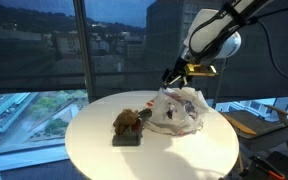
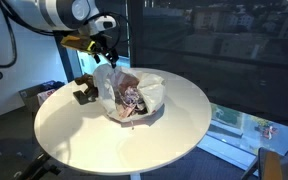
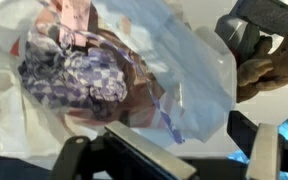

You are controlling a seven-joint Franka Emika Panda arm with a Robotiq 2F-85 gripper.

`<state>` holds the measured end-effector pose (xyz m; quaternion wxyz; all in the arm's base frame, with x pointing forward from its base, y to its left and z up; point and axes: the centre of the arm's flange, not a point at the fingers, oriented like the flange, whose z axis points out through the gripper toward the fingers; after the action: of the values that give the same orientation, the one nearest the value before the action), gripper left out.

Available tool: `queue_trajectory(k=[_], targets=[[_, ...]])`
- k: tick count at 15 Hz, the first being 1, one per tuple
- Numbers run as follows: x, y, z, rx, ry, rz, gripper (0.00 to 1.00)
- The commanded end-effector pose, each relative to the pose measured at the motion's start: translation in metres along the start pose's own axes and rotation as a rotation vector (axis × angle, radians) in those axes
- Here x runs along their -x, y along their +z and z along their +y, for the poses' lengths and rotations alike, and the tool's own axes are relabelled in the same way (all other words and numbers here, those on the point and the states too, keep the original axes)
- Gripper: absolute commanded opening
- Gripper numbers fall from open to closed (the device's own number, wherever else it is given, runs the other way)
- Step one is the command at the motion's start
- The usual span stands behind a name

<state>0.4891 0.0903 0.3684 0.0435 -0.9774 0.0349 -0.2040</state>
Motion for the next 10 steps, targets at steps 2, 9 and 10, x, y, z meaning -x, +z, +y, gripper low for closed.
queue_trajectory(k=[2,9,10], targets=[[0.022,0.008,0.025,-0.04,0.145,-0.103,1.0],[-0.028,0.062,0.091,-0.098,0.36,-0.142,1.0],[-0.035,0.073,0.095,-0.109,0.365,-0.157,1.0]])
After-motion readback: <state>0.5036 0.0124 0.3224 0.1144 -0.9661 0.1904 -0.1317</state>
